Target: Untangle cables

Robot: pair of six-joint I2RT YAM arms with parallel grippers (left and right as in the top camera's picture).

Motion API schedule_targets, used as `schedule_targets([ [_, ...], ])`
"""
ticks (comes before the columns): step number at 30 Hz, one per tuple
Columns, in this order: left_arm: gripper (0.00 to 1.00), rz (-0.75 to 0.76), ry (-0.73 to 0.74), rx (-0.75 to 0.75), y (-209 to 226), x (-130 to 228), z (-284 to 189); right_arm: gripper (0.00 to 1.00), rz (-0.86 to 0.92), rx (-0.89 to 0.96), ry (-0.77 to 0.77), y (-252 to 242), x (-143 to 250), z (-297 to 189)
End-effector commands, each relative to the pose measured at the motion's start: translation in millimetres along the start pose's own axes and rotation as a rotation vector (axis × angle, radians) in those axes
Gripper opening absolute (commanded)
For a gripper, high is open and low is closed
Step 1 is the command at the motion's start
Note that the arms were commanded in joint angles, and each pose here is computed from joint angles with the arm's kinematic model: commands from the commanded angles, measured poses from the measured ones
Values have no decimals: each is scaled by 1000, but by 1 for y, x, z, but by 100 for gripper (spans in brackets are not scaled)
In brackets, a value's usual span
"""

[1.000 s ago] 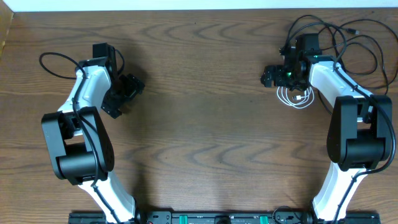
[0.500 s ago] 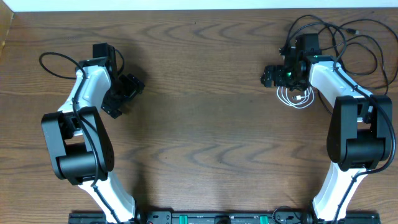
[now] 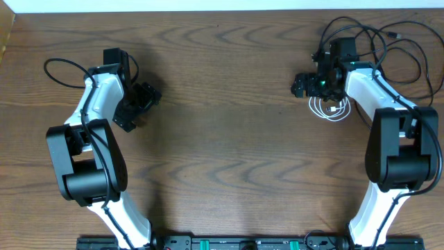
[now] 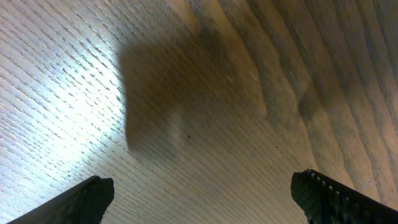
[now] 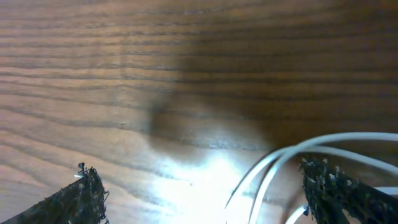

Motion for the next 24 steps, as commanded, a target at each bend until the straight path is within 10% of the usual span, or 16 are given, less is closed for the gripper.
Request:
schedule_targets([
  [1,98,6,4,-31,5,2,6,99,-47,-8,-122,20,-23,-48],
  [24,98,6,4,-31,5,2,6,99,-231,-66,-828,100,-25,-352],
])
Point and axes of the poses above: each gripper's point midway between its finger pads, its own z axis out along the fingers, its own y axis along the line the jaws close on, x = y × z, the point moved 2 cm from there along -z, back along the fingers, and after that the axes turned 1 degree about -z, right-handed, at the moved point
